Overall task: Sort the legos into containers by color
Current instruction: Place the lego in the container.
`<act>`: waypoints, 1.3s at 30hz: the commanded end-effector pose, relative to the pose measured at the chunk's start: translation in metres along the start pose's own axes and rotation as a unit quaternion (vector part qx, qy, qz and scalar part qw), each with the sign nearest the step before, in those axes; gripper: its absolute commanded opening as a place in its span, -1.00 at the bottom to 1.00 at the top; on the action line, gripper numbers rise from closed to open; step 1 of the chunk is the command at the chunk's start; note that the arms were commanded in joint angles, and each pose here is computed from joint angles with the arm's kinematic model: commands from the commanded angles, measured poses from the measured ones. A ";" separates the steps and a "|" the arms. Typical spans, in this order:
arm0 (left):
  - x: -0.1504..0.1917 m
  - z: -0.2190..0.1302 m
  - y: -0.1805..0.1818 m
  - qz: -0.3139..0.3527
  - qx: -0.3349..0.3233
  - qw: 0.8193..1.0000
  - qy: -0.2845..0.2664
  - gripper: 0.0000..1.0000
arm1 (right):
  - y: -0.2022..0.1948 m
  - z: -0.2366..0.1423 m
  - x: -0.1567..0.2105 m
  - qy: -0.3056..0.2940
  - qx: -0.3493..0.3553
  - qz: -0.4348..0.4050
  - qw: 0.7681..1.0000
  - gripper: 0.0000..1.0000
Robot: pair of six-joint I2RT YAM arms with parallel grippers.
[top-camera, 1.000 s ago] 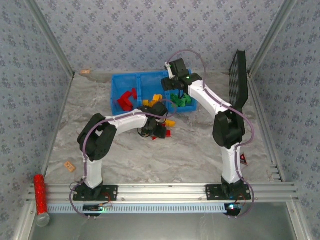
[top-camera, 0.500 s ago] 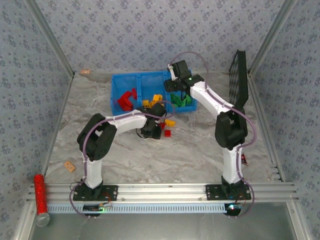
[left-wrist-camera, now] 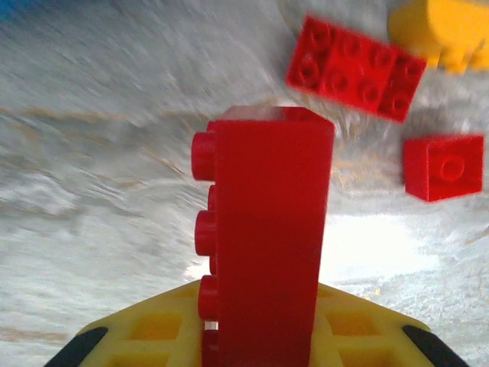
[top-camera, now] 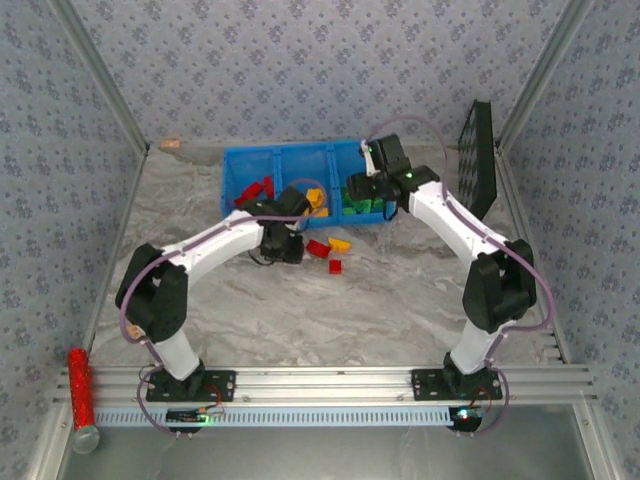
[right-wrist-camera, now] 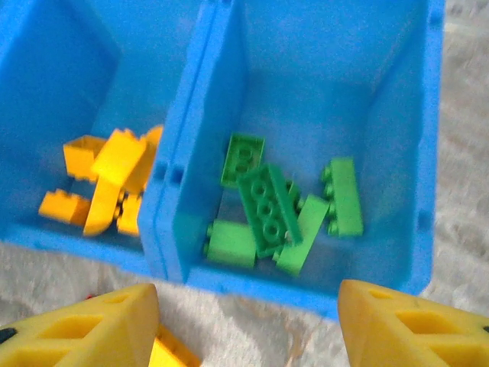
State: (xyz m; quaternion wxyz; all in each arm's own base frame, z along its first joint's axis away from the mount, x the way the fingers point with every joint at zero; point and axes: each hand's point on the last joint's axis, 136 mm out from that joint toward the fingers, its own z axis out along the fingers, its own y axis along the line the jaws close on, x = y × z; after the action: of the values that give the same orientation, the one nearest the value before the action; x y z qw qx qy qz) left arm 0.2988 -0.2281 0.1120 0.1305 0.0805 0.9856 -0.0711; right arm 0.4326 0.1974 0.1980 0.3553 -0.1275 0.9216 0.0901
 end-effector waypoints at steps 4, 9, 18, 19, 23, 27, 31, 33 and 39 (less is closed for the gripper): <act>-0.071 -0.063 0.059 -0.015 -0.048 0.994 -0.100 -0.47 | 0.025 -0.006 0.072 0.083 -0.051 0.056 0.994 0.29; -0.116 -0.071 0.096 -0.041 -0.068 0.987 -0.141 -0.49 | 0.052 -0.010 0.105 0.115 -0.074 0.091 0.986 0.28; -0.166 -0.033 0.125 -0.087 -0.053 0.983 -0.154 -0.50 | 0.073 0.015 0.136 0.134 -0.045 0.066 0.988 0.28; -0.169 -0.028 0.126 -0.088 -0.051 0.983 -0.151 -0.50 | 0.072 0.020 0.137 0.134 -0.039 0.058 0.989 0.29; -0.177 -0.011 0.128 -0.094 -0.040 0.985 -0.141 -0.50 | 0.076 0.038 0.124 0.123 -0.042 -0.004 0.992 0.33; -0.175 0.007 0.128 -0.094 -0.033 0.988 -0.122 -0.50 | 0.075 0.052 0.117 0.131 -0.039 -0.079 0.987 0.35; -0.171 0.018 0.129 -0.094 -0.033 0.989 -0.110 -0.49 | 0.078 0.060 0.113 0.135 -0.063 -0.125 0.981 0.33; -0.169 0.022 0.129 -0.096 -0.032 0.989 -0.108 -0.49 | 0.077 0.062 0.113 0.138 -0.065 -0.142 0.978 0.32; -0.164 0.033 0.133 -0.103 -0.029 0.990 -0.091 -0.43 | 0.067 0.074 0.118 0.158 -0.067 -0.159 0.972 0.20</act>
State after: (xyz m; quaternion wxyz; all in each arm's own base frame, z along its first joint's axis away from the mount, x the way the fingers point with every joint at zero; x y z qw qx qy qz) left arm 0.4821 -0.1287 0.1150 0.2198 -0.0324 0.9733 -0.0581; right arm 0.3757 0.2618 0.0753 0.2241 -0.2775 0.9311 0.0758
